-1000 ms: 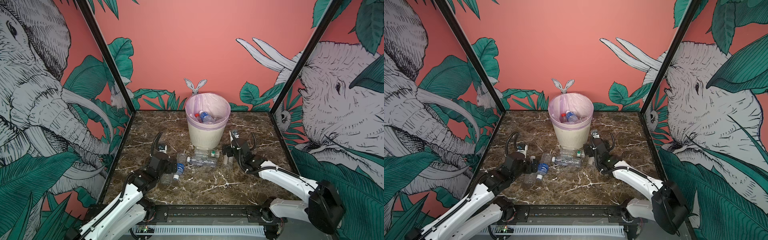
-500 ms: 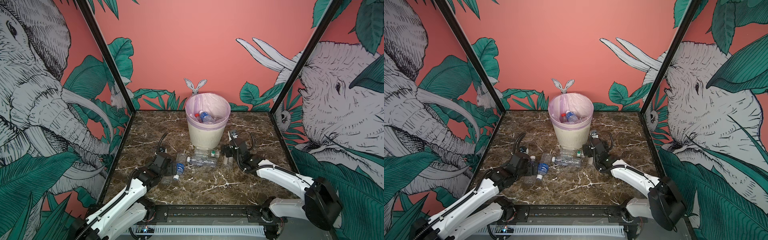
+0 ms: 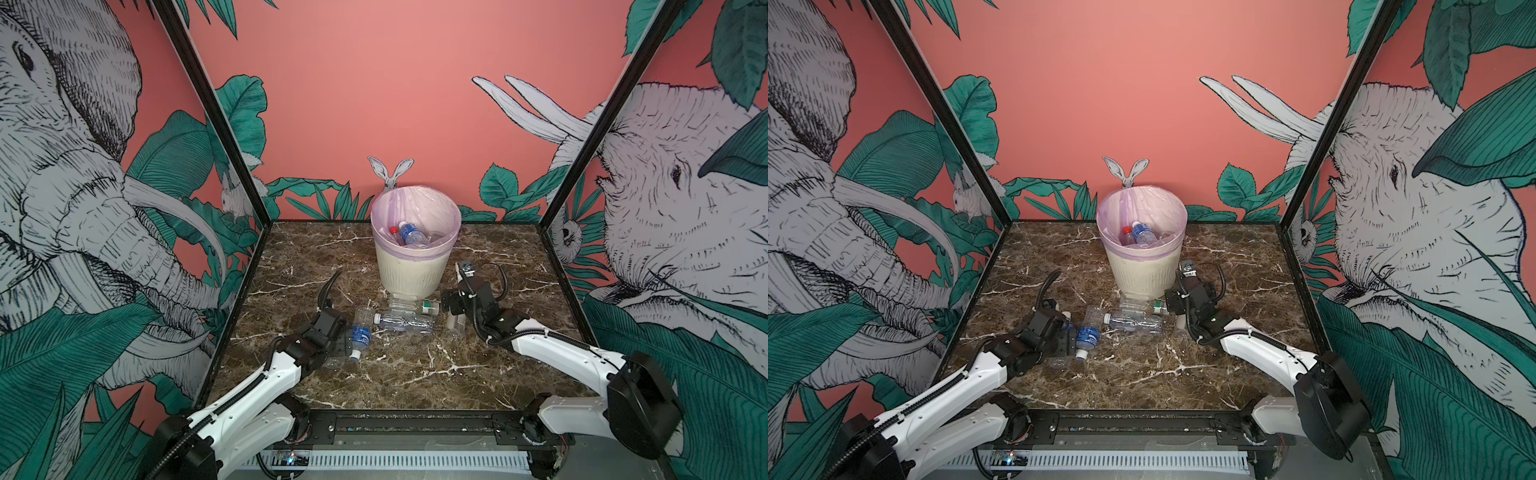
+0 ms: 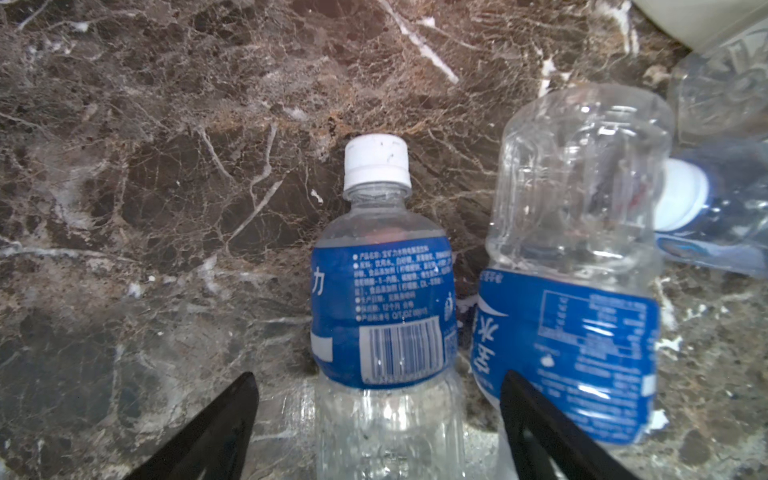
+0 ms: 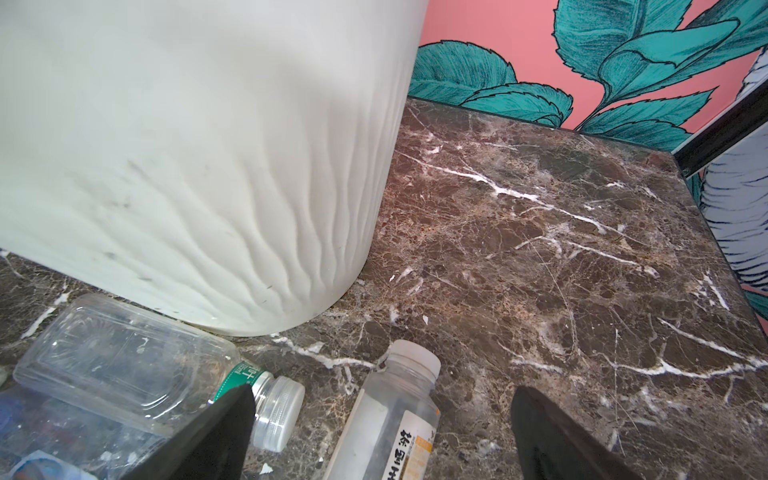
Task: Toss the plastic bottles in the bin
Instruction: 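Lower the right gripper beside the bin while the left gripper reaches the blue-label bottle, then close the left gripper on the upright blue-label water bottle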
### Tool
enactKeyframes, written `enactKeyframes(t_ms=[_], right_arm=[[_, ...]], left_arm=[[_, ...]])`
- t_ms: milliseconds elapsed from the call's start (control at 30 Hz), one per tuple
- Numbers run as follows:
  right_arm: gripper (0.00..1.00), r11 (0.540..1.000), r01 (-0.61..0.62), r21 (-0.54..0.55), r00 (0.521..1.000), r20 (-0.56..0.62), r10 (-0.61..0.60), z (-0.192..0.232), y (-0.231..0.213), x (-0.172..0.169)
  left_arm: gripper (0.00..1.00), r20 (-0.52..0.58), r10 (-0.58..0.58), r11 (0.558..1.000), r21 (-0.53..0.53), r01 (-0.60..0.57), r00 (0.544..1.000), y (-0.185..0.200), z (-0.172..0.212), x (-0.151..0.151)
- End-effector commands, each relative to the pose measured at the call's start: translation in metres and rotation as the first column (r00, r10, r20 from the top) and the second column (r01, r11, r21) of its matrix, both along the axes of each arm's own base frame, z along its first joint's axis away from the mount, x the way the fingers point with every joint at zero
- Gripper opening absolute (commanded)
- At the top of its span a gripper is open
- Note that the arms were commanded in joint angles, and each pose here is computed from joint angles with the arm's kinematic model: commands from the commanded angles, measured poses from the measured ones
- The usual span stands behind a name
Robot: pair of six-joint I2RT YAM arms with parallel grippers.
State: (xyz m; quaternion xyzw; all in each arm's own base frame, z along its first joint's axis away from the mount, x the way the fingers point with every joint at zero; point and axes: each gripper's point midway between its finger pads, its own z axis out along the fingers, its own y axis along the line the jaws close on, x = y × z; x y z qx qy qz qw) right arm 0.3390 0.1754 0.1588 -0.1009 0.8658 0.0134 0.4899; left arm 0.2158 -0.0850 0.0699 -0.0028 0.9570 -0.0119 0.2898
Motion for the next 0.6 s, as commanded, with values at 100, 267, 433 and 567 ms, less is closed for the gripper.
enactKeyframes(t_ms=[100,267,433,567], right_arm=[[0.98,0.999,0.023,0.024,0.999,0.033,-0.024,0.012,0.000,0.007],[0.98,0.999,0.024,0.025,0.999,0.032,-0.025,0.012,0.000,0.007],[0.98,0.999,0.020,0.028,0.999,0.032,-0.021,0.012,0.001,0.007],[0.98,0.999,0.021,0.027,0.999,0.032,-0.022,0.012,0.000,0.007]], left_arm=[[0.88,-0.007,0.043,0.999,0.014,-0.043,0.999,0.007,-0.010,-0.003],[0.87,-0.018,0.053,0.998,0.019,-0.053,0.998,0.008,-0.015,-0.004],[0.87,-0.033,0.063,0.998,0.025,-0.063,0.997,0.009,-0.018,-0.003],[0.85,-0.051,0.063,0.998,0.023,-0.062,0.997,0.008,-0.022,-0.001]])
